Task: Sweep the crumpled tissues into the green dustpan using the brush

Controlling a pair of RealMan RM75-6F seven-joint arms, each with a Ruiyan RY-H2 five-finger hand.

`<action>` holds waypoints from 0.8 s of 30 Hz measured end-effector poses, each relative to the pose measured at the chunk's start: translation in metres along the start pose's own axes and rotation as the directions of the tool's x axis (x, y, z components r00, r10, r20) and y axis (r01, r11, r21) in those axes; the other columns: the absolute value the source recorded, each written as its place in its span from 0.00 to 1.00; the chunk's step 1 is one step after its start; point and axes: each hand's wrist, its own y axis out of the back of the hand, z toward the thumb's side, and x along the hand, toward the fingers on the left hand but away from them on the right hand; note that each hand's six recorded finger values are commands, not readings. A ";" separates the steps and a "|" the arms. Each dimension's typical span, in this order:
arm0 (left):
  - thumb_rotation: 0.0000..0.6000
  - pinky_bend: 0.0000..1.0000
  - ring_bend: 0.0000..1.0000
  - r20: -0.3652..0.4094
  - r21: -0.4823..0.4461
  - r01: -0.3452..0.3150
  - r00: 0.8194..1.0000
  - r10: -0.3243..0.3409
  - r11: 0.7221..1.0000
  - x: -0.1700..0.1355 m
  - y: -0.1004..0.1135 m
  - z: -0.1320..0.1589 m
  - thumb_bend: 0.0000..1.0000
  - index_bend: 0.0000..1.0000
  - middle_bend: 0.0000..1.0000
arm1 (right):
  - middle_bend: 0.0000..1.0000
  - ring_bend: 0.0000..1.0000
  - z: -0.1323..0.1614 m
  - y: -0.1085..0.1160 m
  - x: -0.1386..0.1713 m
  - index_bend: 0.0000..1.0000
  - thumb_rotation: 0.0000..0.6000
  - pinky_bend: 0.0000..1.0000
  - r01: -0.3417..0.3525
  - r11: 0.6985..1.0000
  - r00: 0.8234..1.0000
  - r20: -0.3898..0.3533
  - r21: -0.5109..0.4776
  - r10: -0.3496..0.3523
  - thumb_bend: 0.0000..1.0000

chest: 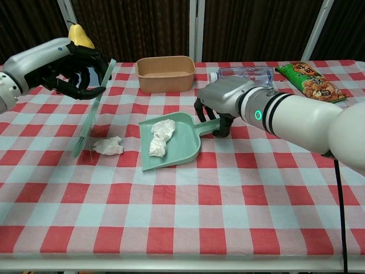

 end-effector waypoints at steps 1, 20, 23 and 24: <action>1.00 0.86 0.66 0.000 -0.010 -0.001 1.000 0.001 1.000 0.002 -0.006 0.002 0.43 0.52 0.57 | 0.58 0.35 0.001 0.001 0.000 0.64 1.00 0.26 0.001 1.000 1.000 0.001 0.009 -0.001 0.39; 1.00 0.86 0.66 0.079 -0.101 -0.009 0.997 0.017 0.995 0.053 -0.059 0.062 0.43 0.52 0.57 | 0.58 0.35 0.017 0.005 0.000 0.65 1.00 0.25 -0.011 1.000 0.999 0.032 -0.013 0.012 0.39; 1.00 0.86 0.66 0.082 -0.116 0.000 0.997 0.009 0.993 0.060 -0.066 0.069 0.43 0.52 0.57 | 0.58 0.35 0.017 0.003 0.000 0.65 1.00 0.25 -0.010 0.999 0.999 0.036 -0.037 0.012 0.39; 1.00 0.86 0.66 0.083 -0.125 -0.001 0.997 0.011 0.992 0.062 -0.067 0.072 0.43 0.52 0.57 | 0.58 0.35 0.016 0.002 0.000 0.65 1.00 0.25 -0.010 0.999 0.999 0.039 -0.045 0.012 0.39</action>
